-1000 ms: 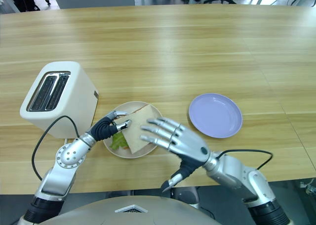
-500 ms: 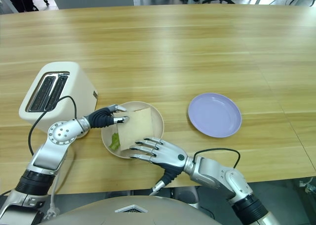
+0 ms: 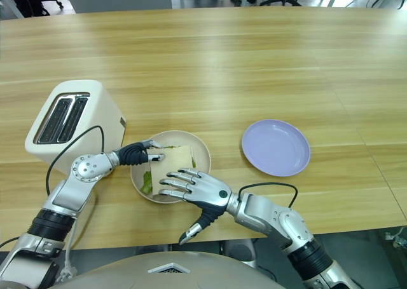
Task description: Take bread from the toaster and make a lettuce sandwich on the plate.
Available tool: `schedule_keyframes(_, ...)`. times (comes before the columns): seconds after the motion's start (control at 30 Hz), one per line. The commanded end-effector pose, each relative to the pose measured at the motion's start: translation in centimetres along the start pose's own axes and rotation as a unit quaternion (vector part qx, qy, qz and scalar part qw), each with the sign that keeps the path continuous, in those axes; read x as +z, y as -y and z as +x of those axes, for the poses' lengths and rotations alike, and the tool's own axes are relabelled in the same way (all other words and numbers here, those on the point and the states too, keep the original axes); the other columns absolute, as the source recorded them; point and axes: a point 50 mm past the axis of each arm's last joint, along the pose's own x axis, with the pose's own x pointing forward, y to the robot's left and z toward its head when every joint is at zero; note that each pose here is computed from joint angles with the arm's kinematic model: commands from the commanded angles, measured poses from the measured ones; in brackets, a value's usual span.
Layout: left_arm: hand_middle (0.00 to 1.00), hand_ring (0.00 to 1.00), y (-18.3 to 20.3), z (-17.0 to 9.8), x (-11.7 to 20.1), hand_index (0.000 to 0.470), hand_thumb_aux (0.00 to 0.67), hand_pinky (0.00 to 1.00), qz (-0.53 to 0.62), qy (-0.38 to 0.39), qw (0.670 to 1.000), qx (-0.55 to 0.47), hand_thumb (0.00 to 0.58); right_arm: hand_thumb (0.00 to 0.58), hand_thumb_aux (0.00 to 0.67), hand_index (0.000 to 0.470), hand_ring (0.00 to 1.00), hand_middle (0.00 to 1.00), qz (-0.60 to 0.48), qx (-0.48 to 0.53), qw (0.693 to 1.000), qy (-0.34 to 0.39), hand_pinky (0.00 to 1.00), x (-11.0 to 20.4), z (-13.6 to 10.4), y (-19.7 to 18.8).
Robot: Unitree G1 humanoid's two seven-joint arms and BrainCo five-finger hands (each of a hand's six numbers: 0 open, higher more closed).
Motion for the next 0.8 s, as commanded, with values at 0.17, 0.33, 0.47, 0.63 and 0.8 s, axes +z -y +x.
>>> schedule_keyframes(0.17,1.00,1.00,-0.1,0.8,-0.1,0.460,0.670,1.00,0.057,-0.003,0.998,0.029,0.580,0.000,0.000,0.000,0.00,0.00,0.018,0.162,0.984,-0.068,0.00,-2.5,0.0,-4.3)
schedule_keyframes(0.33,1.00,1.00,-0.4,1.1,0.7,0.460,0.670,1.00,0.125,0.015,0.990,0.070,0.580,0.000,0.000,0.000,0.00,0.00,0.036,0.227,0.969,-0.090,0.00,-3.4,-0.2,-6.0)
schedule_keyframes(0.47,1.00,1.00,-1.1,0.9,1.7,0.290,0.423,1.00,0.202,0.029,0.973,0.112,0.501,0.000,0.000,0.000,0.00,0.00,0.045,0.253,0.961,-0.100,0.00,-3.7,-0.3,-6.6)
schedule_keyframes(0.63,0.43,0.43,-2.8,-0.1,3.3,0.000,0.000,0.43,0.276,0.054,0.938,0.201,0.000,0.000,0.000,0.000,0.00,0.00,0.046,0.249,0.962,-0.105,0.00,-4.2,0.3,-6.2)
schedule_keyframes(0.8,0.00,0.00,-4.7,-2.0,5.2,0.000,0.000,0.00,0.326,0.086,0.893,0.298,0.000,0.000,0.000,0.000,0.00,0.00,0.060,0.187,0.976,-0.100,0.00,-4.3,1.4,-4.2)
